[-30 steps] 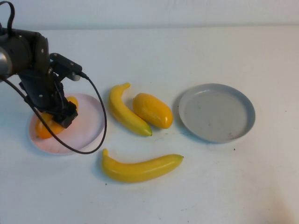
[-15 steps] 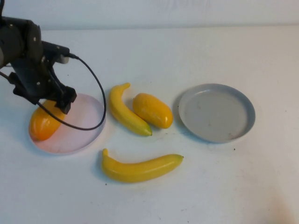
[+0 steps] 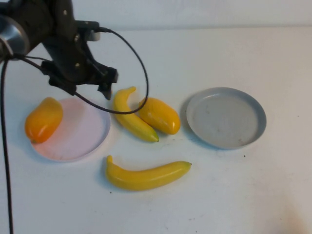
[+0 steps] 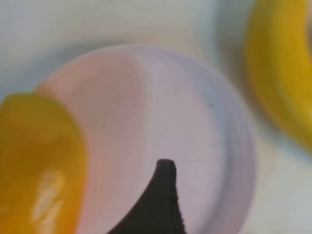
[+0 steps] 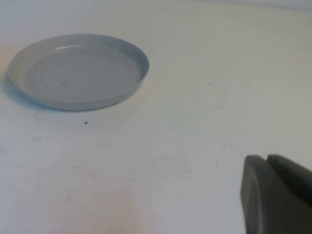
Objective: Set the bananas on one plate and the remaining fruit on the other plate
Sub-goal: Put one type of fruit in the left plate
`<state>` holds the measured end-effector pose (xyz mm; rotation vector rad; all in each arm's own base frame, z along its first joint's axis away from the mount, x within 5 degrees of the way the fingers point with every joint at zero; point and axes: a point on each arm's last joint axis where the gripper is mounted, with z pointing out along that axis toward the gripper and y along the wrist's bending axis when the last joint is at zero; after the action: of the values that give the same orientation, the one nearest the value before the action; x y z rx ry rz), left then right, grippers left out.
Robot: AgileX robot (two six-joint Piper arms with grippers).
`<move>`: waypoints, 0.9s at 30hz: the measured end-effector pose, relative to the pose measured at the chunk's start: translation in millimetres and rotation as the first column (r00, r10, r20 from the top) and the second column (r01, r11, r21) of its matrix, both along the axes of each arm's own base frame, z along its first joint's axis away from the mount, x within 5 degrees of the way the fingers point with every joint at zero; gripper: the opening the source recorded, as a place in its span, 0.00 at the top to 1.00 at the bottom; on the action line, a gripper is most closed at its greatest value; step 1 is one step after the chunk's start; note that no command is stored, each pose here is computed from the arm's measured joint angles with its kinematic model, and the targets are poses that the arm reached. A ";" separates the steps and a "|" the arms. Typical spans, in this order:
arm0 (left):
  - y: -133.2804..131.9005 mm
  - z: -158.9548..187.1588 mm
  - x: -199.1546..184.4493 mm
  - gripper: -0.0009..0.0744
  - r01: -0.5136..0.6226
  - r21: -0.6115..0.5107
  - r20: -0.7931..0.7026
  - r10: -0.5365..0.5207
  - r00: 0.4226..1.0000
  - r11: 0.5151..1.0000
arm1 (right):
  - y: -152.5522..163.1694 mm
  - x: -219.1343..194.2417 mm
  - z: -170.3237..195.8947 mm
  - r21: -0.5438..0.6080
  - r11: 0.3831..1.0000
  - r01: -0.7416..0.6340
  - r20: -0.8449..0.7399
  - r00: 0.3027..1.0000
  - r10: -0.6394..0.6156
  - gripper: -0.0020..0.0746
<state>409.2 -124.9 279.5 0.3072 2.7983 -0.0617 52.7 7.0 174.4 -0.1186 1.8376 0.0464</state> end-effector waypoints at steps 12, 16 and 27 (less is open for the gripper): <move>-138.6 0.1 -15.0 0.11 0.211 -0.139 0.145 -0.191 0.971 0.968 | 0.0 0.0 0.0 0.000 1.000 0.000 0.000 1.000 0.000 0.99; -160.3 -4.2 -6.3 0.11 0.184 -0.188 0.164 -0.153 0.974 0.965 | 0.0 0.0 0.0 0.000 1.000 0.000 0.000 1.000 0.000 0.99; -167.8 -22.4 2.5 0.11 0.104 -0.194 0.092 -0.087 0.992 0.976 | 0.0 0.0 0.0 0.000 1.000 0.000 0.000 1.000 0.000 0.99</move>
<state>411.7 -292.7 257.1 0.3855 2.6661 -0.3397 52.7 7.0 174.4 -0.1186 1.8376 0.0464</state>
